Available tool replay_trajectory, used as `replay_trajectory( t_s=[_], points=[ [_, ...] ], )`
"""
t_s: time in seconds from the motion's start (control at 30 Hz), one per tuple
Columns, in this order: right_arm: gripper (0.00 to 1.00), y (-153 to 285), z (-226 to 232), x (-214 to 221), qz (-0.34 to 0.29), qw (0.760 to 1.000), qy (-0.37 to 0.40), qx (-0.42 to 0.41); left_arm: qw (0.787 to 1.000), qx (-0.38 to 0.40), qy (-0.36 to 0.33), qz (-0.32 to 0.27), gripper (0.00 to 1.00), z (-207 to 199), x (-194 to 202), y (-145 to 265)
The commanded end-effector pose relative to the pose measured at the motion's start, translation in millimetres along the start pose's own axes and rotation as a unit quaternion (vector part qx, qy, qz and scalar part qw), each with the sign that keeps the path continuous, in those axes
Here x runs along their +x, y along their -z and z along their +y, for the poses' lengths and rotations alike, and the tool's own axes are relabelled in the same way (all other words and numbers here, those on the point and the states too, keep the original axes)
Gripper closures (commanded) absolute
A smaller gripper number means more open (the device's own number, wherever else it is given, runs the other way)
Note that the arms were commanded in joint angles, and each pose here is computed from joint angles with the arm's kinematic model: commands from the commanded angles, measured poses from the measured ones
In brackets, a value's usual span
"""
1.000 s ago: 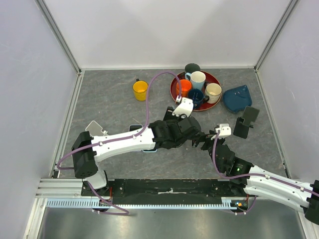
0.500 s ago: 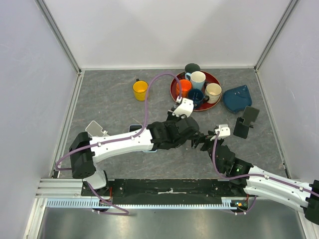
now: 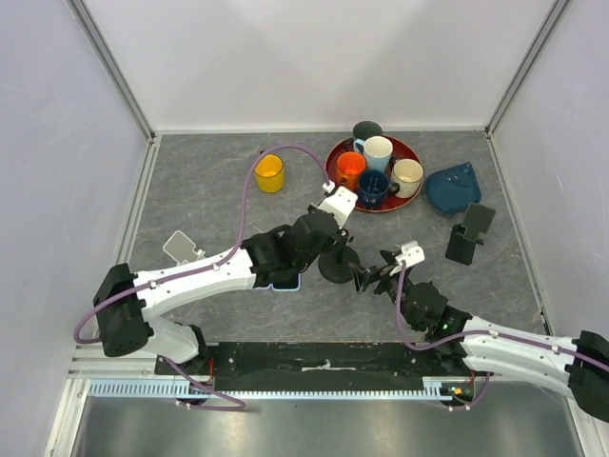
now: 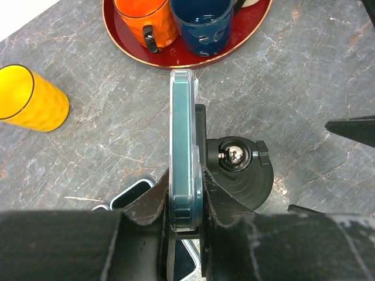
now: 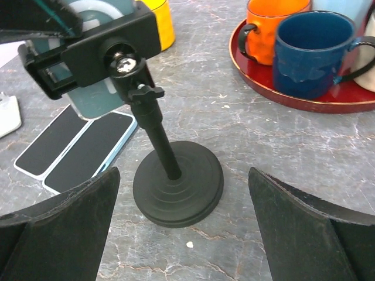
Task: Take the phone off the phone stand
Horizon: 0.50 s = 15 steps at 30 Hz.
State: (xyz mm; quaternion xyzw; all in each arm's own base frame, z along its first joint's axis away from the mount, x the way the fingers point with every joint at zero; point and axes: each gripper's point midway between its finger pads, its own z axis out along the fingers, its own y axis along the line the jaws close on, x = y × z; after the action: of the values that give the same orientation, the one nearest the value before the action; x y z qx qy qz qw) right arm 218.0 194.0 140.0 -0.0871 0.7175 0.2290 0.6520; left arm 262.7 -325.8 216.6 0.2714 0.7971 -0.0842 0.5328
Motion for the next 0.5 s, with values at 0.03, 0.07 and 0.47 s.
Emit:
replay_trajectory(
  t_s=[0.03,0.07,0.47],
  points=[
    [0.02,-9,21,-24,-0.058,0.997,0.008,-0.047,0.997,0.038,0.005,-0.073,0.76,-3,-41,12],
    [0.02,-12,24,-25,-0.056,0.997,0.023,-0.051,0.996,0.042,0.005,-0.074,0.74,-3,-41,13],
    [0.02,-40,52,-26,-0.052,0.992,0.059,-0.096,0.995,0.045,0.027,-0.08,0.44,1,-33,22]
  ],
)
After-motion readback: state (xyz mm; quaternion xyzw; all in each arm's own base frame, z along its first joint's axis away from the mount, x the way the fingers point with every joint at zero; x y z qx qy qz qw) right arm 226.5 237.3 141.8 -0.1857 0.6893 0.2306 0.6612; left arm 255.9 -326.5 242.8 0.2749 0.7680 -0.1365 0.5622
